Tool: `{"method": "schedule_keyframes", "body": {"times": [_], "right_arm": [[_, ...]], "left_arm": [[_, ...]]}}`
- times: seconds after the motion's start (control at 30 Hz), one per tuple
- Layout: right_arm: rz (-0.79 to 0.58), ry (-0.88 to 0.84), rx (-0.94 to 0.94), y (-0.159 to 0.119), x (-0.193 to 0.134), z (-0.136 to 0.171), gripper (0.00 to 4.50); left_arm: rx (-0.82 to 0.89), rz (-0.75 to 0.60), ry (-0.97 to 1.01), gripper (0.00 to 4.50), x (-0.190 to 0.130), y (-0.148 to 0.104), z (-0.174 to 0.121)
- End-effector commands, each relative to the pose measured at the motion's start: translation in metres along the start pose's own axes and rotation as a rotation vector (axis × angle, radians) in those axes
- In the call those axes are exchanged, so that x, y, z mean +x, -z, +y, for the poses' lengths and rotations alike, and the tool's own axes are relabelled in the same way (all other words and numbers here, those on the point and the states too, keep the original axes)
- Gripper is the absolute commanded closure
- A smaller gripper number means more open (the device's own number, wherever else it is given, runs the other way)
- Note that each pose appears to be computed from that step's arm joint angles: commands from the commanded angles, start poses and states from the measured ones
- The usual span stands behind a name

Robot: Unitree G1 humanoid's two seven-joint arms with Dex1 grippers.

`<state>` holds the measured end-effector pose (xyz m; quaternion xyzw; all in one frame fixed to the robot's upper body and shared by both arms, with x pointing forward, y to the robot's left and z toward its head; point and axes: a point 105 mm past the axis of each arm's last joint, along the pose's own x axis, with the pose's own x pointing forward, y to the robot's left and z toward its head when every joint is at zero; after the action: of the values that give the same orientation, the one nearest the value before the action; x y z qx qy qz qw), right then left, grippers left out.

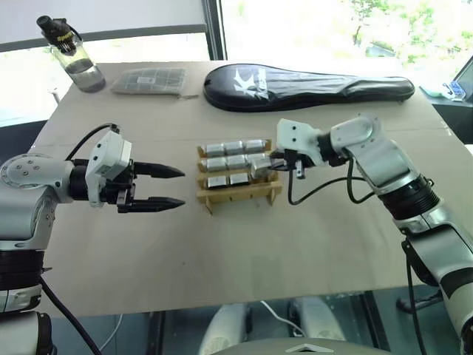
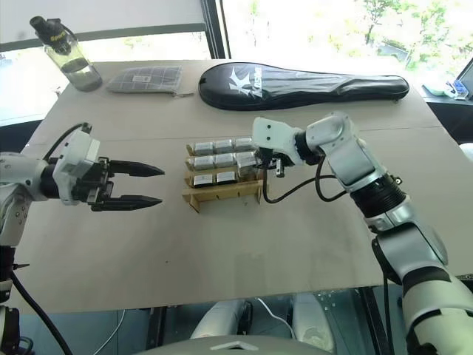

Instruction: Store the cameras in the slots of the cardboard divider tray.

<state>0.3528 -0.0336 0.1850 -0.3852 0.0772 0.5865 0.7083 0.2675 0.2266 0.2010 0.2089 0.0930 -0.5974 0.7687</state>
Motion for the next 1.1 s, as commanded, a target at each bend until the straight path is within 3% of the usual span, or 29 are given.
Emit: {"method": "schedule_keyframes", "body": {"times": [0.03,0.67,1.1], "right_arm": [[0.004,-0.004,0.007,0.0,0.002,0.002,3.98],[-0.094,-0.007,0.038,-0.021,-0.007,0.0,3.98],[0.027,0.023,0.066,0.018,-0.001,-0.004,3.98]], "left_arm": [[0.044,-0.012,0.001,1.34,-0.002,-0.011,0.0],[0.04,-0.015,0.007,1.34,0.0,-0.011,0.0],[0.041,-0.015,0.008,1.34,0.0,-0.012,0.0]]}}
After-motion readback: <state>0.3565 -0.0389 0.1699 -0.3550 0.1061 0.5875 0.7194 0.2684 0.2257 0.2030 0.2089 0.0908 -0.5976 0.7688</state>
